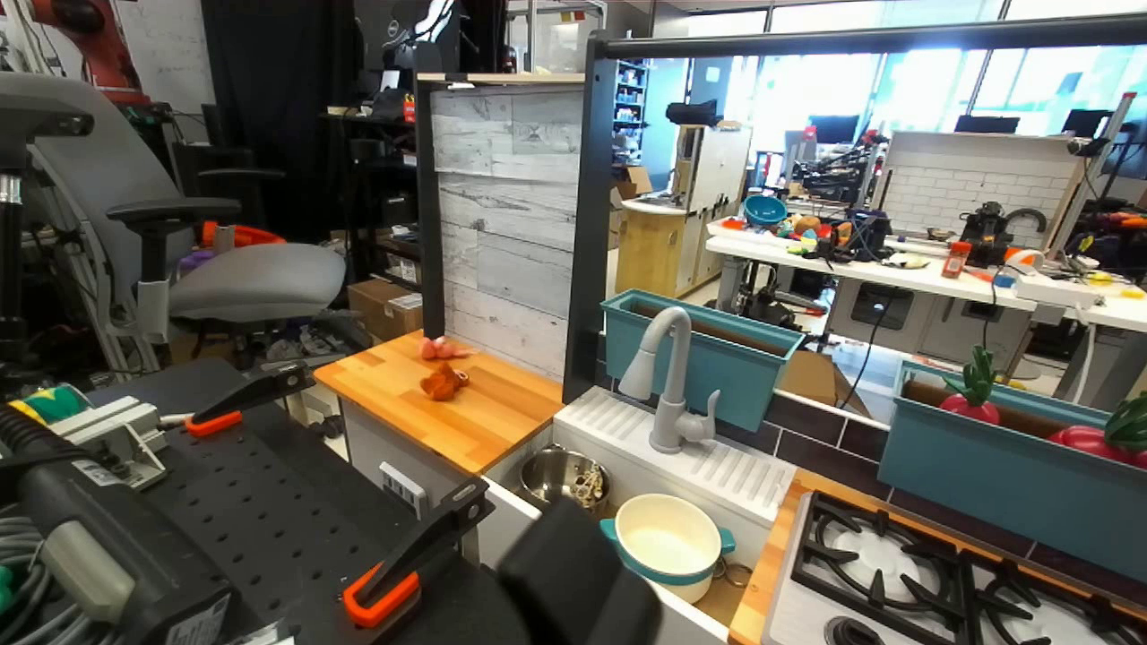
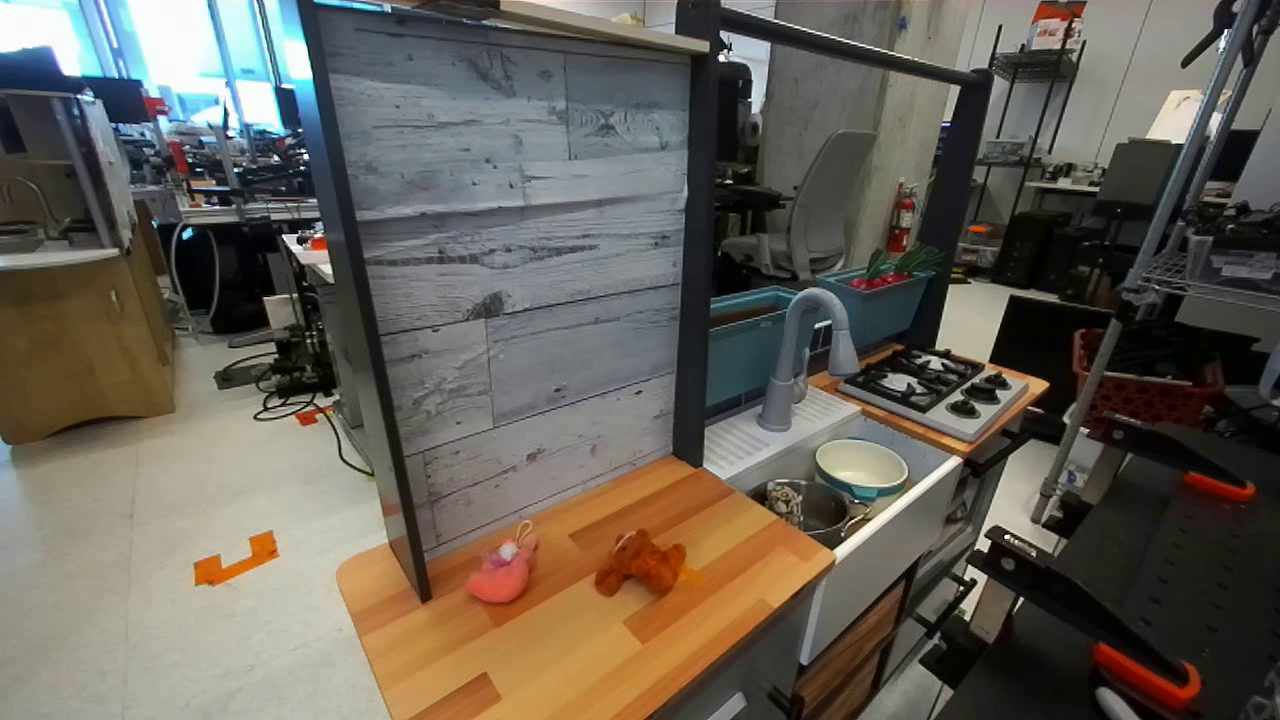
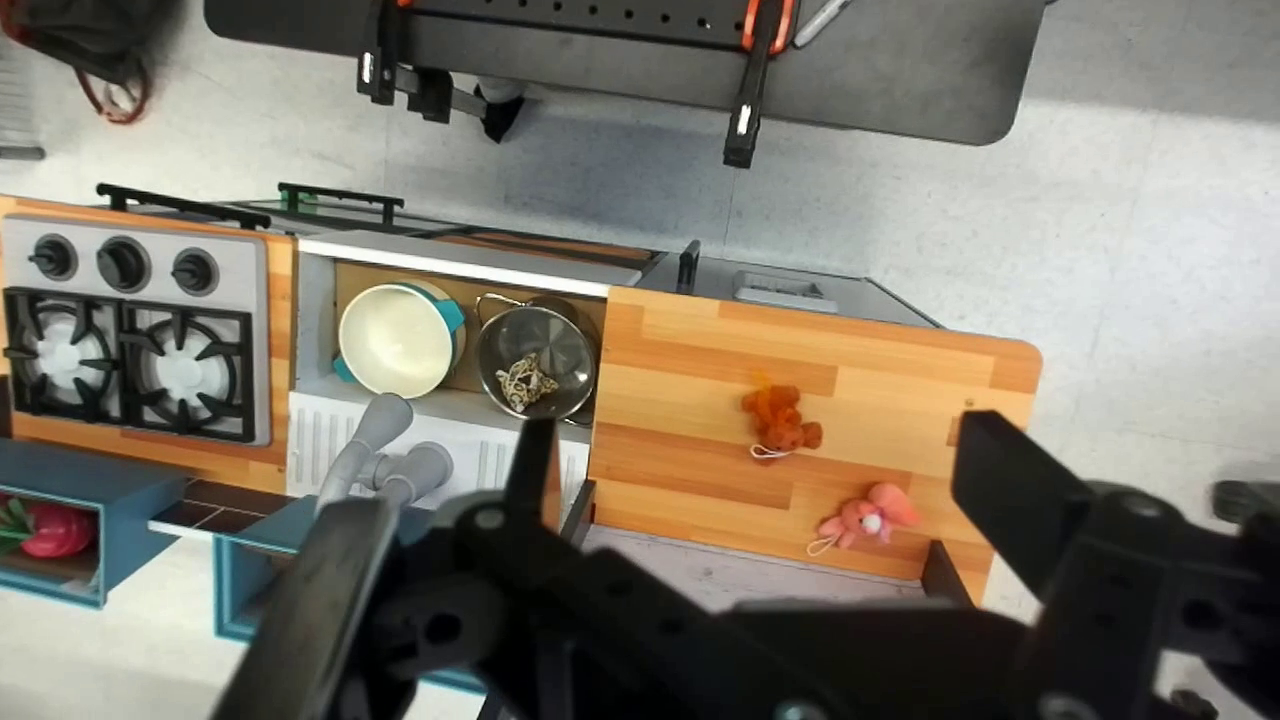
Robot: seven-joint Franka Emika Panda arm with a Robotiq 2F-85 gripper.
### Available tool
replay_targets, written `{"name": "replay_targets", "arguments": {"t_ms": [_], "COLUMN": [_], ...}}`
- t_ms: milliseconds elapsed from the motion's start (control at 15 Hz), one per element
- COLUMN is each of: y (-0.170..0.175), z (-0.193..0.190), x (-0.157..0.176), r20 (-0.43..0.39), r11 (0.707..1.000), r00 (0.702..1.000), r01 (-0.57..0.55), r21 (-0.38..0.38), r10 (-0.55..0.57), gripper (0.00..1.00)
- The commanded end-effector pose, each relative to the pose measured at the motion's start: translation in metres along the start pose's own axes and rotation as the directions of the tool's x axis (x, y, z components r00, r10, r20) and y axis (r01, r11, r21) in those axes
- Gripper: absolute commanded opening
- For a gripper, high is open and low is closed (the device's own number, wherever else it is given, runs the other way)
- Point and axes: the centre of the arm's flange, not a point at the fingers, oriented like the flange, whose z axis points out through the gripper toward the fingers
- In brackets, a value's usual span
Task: Move the plush toy
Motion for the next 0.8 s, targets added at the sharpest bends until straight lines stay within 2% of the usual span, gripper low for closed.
{"name": "replay_targets", "arguments": {"t_ms": [0,400,733], "y": [-0.004,-0.009,-0.016], "z": [0.032,0.102,0.156], "x": [0.011,0.036,0.045], "r20": [-0.072,-0.174,-0.207], "r11": [0.999,0.991,0.980], "r00": [0.996,0.977,0.963], "r01": [0.047,0.132,0.188], "r21": [0.005,0.028,0.067], "r10": [-0.047,-0.125,-0.171], "gripper": [1.00,1.00,1.00]}}
